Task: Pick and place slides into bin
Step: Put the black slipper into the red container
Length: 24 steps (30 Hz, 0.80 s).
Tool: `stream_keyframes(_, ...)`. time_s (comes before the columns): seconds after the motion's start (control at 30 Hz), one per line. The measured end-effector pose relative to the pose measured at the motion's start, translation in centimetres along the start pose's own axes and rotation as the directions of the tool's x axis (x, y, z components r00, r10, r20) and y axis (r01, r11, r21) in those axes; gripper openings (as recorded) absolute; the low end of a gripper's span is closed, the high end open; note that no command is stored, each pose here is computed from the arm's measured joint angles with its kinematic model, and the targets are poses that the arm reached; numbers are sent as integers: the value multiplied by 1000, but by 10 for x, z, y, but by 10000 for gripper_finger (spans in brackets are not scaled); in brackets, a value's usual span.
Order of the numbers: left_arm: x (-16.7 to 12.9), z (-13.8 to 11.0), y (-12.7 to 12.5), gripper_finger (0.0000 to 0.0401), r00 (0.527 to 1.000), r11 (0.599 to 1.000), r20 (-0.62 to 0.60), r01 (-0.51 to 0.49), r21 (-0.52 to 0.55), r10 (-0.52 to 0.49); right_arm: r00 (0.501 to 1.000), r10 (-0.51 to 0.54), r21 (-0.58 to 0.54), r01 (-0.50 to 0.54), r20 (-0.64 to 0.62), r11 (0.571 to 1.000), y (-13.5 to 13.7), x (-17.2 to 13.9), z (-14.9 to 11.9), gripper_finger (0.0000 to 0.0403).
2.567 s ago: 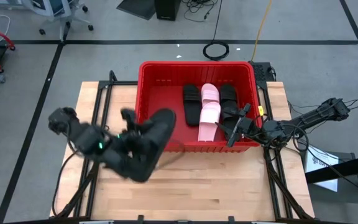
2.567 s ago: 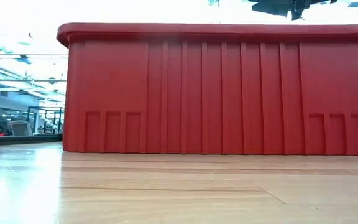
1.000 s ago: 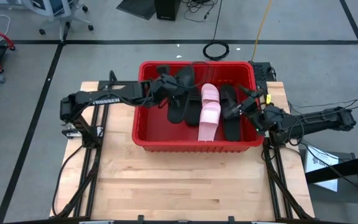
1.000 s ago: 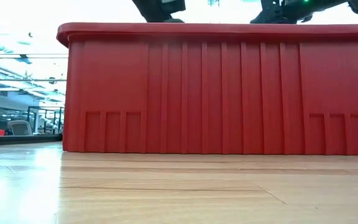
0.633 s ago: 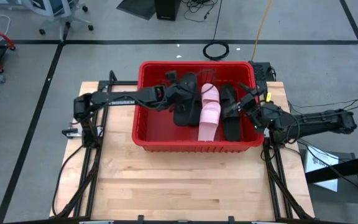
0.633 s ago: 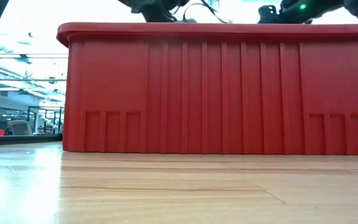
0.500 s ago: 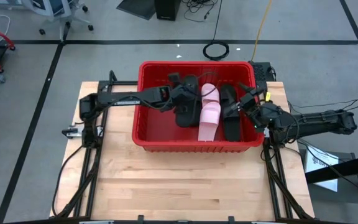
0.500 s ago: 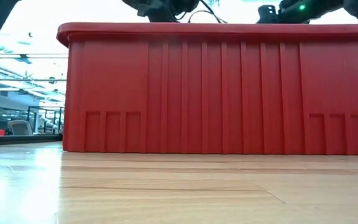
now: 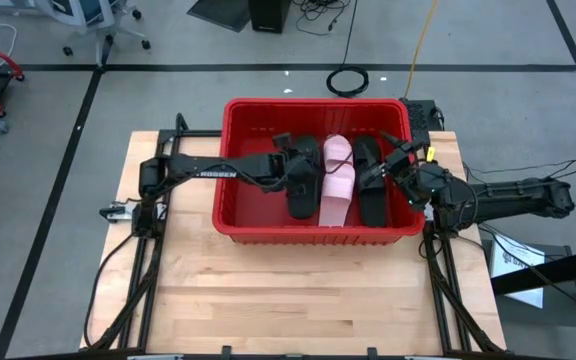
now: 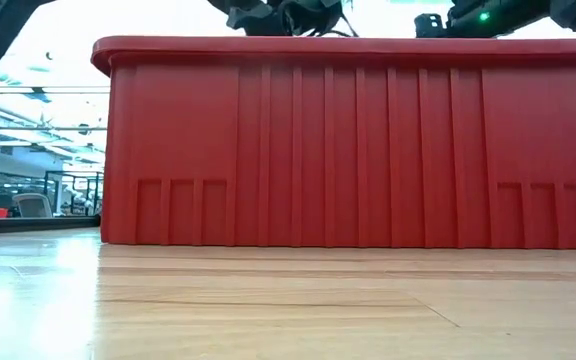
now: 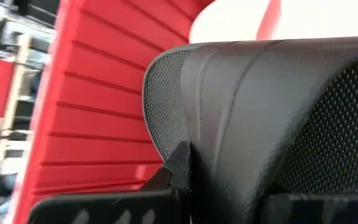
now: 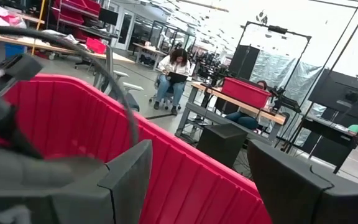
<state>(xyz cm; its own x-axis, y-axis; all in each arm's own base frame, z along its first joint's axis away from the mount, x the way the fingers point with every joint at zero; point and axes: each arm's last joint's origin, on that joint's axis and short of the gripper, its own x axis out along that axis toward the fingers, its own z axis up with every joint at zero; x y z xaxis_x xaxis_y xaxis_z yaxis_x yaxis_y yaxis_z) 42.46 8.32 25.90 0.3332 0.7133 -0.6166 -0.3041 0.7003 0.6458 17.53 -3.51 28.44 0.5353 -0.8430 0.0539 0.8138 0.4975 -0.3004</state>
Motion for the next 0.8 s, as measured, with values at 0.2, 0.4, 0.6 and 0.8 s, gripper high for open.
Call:
stream_keyframes(0.2, -4, 3, -26, 30, 999, 999, 18, 50, 9, -50, 1000, 6, -6, -6, -3, 1000, 0, 0, -1, 254)
stream_keyframes(0.4, 12, 0, -47, 30, 998, 998, -13, 66, 20, -66, 998, 57, 5, -57, 1, 998, 3, 0, -2, 254)
stream_keyframes(0.6, 29, -4, -56, 30, 997, 997, -47, 68, 25, -67, 998, 58, 16, -58, -2, 998, 3, 0, -2, 254)
stream_keyframes(0.8, 35, -6, -59, 31, 995, 997, -57, 81, 7, -81, 998, 58, 16, -58, -2, 998, 3, 0, -2, 254)
